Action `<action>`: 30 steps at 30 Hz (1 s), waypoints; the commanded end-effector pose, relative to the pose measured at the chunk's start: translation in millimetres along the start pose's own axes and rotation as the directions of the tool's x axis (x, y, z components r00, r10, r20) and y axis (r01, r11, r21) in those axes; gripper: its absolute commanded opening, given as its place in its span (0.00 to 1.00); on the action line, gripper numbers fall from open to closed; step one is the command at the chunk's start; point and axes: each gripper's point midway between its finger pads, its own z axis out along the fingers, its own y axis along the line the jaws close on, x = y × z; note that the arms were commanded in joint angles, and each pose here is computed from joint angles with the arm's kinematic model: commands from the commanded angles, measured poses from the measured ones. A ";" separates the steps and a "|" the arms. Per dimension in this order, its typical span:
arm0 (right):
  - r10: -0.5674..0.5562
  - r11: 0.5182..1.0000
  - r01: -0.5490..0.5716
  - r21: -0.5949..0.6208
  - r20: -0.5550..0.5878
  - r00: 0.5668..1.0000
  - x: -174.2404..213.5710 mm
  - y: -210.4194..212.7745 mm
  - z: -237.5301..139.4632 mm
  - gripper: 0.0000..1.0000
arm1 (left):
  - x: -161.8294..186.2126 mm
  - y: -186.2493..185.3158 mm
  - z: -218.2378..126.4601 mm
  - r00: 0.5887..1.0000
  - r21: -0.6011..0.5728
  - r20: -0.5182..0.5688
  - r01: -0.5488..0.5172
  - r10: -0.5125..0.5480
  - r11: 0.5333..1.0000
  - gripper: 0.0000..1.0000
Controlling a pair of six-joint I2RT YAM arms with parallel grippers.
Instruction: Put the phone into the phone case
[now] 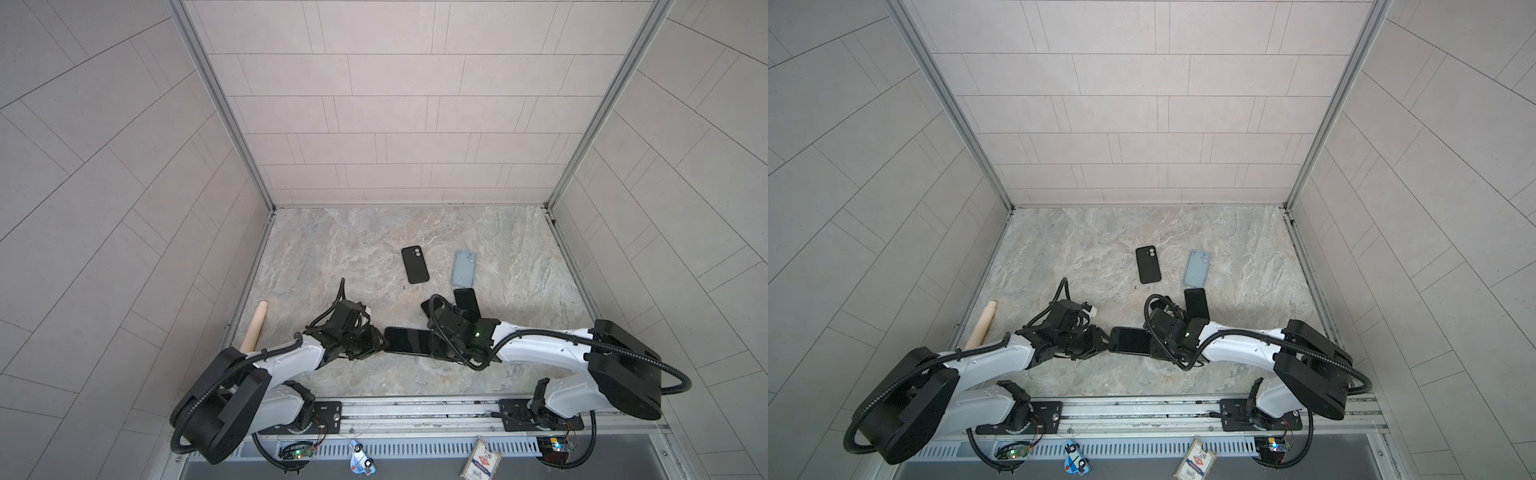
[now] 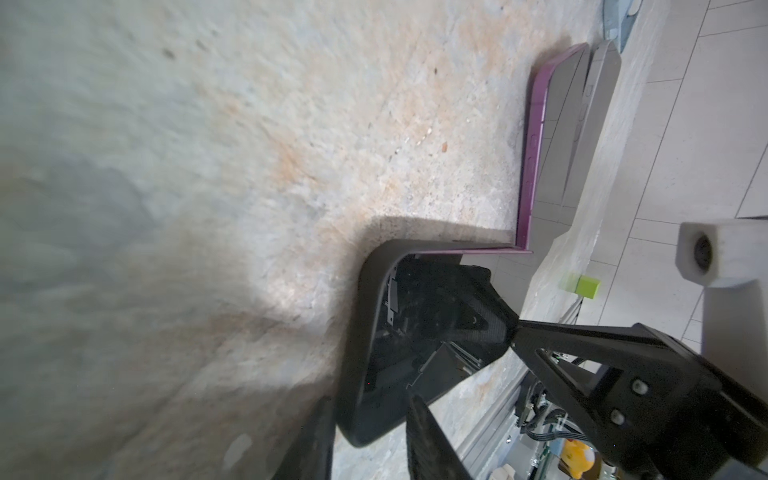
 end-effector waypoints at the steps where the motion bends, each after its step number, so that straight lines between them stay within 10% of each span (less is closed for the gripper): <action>1: 0.017 1.000 -0.017 0.016 0.008 1.000 0.5 -6.0 3.1 0.11 | 16.7 27.2 2.5 0.998 -0.094 -0.041 0.046 -0.050 0.995 0.33; 30: 0.022 0.997 -0.018 0.078 -0.040 0.999 25.0 -16.3 33.3 0.06 | 21.3 34.9 7.0 0.997 -0.094 -0.048 0.052 -0.056 0.994 0.33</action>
